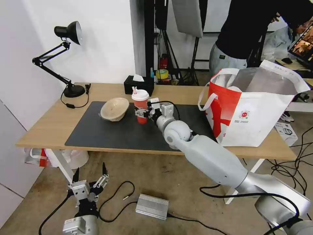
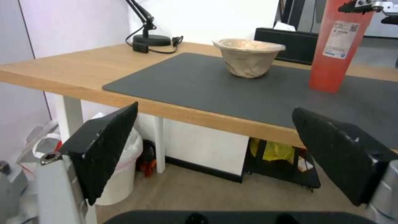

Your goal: Pick up the trash from the table and place it into the takeout bag.

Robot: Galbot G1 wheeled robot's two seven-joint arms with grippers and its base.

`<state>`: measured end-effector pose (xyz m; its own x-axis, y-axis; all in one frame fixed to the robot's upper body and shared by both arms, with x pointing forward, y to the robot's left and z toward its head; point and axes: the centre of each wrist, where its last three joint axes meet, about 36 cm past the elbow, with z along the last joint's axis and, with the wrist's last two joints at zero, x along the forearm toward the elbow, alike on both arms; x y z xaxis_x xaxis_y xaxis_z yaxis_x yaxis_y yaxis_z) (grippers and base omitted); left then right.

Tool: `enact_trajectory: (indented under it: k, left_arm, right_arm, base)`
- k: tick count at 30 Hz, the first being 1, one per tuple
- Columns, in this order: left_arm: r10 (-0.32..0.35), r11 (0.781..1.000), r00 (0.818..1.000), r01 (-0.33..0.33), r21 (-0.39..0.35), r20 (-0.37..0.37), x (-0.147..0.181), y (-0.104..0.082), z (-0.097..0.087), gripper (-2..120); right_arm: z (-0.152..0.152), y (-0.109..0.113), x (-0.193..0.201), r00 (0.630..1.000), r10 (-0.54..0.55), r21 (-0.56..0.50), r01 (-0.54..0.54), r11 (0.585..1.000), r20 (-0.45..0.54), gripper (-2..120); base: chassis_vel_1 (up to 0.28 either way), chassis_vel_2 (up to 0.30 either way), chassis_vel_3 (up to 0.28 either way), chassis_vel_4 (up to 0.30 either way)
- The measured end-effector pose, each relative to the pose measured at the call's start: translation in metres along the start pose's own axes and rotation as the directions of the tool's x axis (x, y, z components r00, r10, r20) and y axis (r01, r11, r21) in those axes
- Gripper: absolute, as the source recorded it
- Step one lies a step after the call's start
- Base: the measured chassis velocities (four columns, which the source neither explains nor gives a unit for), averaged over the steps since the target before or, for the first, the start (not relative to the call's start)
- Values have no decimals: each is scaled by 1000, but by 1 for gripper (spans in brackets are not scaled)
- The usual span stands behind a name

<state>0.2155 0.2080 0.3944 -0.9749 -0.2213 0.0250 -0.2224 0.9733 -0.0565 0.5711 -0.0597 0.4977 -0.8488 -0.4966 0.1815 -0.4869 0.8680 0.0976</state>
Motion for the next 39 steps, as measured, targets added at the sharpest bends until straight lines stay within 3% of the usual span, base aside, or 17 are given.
enact_trajectory:
  k: [27,30,39]
  left_arm:
    - [3,1000,1000,-3,0,-5,1,-1,2,100]
    - [4,1000,1000,-4,0,-6,1,-1,2,100]
    - [5,1000,1000,-5,0,-6,1,-1,2,100]
  right_arm:
    - [5,0,-13,1000,-5,3,4,1000,7,98]
    - [5,0,-14,1000,-7,1,7,1000,5,90]
    - [8,4,-18,1000,-10,-10,10,1000,1,52]
  base:
    - [0,0,0,0]
    - [0,0,0,0]
    - [0,0,0,0]
